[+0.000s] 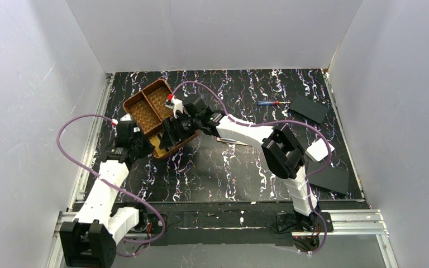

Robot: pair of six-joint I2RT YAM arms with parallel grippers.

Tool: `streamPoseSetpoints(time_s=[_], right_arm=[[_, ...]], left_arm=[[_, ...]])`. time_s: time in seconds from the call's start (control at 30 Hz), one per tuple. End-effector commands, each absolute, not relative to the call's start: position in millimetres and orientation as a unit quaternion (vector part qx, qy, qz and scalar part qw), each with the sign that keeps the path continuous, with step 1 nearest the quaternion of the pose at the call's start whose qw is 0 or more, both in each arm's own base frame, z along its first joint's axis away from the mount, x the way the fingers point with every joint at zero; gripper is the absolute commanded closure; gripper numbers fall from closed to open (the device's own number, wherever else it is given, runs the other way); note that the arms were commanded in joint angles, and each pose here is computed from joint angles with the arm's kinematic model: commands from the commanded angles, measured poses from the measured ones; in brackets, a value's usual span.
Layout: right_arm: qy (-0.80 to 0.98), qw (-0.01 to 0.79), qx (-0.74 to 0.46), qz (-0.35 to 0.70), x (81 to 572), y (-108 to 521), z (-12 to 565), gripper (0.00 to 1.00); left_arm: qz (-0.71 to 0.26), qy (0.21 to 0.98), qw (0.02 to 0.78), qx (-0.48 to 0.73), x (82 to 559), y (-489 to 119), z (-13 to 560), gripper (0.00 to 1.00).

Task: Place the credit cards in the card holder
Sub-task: Pick up the credit card from the storage box.

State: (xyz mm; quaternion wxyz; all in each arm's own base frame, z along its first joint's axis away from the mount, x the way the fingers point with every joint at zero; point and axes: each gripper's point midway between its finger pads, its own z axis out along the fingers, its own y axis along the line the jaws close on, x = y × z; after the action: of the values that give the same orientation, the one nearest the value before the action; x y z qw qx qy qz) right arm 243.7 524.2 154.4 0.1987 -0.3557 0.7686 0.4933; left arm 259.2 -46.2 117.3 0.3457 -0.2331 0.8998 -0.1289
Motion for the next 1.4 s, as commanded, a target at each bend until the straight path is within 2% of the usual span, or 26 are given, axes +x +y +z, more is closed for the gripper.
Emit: streamPoseSetpoints(time_s=[0.0, 0.1, 0.2, 0.33, 0.37, 0.43, 0.53, 0.73, 0.87, 0.93, 1.0, 1.07, 1.17, 1.37], right_arm=[[0.733, 0.250, -0.299, 0.558, 260.9, 547.2, 235.8, 0.02], [0.798, 0.186, -0.283, 0.498, 261.0, 544.2, 194.1, 0.02], [0.795, 0.160, -0.281, 0.513, 253.8, 546.9, 187.7, 0.02], [0.783, 0.246, -0.289, 0.493, 271.4, 537.9, 216.0, 0.02], [0.792, 0.270, -0.279, 0.471, 284.0, 529.5, 217.2, 0.02], [0.814, 0.271, -0.236, 0.458, 302.3, 509.4, 216.9, 0.02], [0.812, 0.210, -0.187, 0.512, 316.6, 479.7, 207.4, 0.02], [0.739, 0.359, -0.395, 0.411, 297.4, 440.2, 198.5, 0.02], [0.709, 0.422, -0.447, 0.346, 293.5, 433.3, 199.7, 0.05], [0.724, 0.407, -0.435, 0.346, 287.8, 442.0, 200.9, 0.11], [0.760, 0.379, -0.388, 0.358, 283.1, 454.6, 201.9, 0.22], [0.801, 0.326, -0.346, 0.365, 276.6, 465.8, 192.2, 0.29], [0.840, 0.271, -0.337, 0.329, 259.3, 476.2, 163.5, 0.30], [0.863, 0.283, -0.362, 0.208, 250.9, 479.0, 121.9, 0.31]], left_arm=[[-0.088, 0.933, 0.262, -0.232, 235.6, -41.5, 105.1, 1.00], [-0.091, 0.934, 0.221, -0.266, 227.9, -46.2, 99.7, 1.00], [-0.108, 0.938, 0.198, -0.264, 225.8, -56.0, 96.3, 1.00], [-0.102, 0.940, 0.192, -0.262, 220.4, -55.9, 89.4, 1.00], [-0.100, 0.941, 0.195, -0.259, 219.3, -55.1, 86.8, 1.00], [-0.111, 0.937, 0.227, -0.241, 223.9, -55.4, 84.8, 1.00], [-0.126, 0.924, 0.291, -0.215, 234.7, -54.8, 82.9, 1.00], [-0.107, 0.934, 0.297, -0.166, 232.6, -49.6, 70.1, 1.00], [-0.101, 0.935, 0.297, -0.166, 226.2, -46.9, 64.3, 1.00], [-0.099, 0.933, 0.295, -0.179, 222.9, -45.6, 62.8, 1.00], [-0.082, 0.932, 0.278, -0.216, 217.1, -39.6, 61.0, 1.00], [-0.082, 0.929, 0.267, -0.241, 214.8, -39.7, 59.6, 1.00], [-0.088, 0.925, 0.260, -0.264, 215.1, -42.0, 56.6, 1.00], [-0.090, 0.925, 0.260, -0.263, 216.3, -43.9, 55.7, 1.00]])
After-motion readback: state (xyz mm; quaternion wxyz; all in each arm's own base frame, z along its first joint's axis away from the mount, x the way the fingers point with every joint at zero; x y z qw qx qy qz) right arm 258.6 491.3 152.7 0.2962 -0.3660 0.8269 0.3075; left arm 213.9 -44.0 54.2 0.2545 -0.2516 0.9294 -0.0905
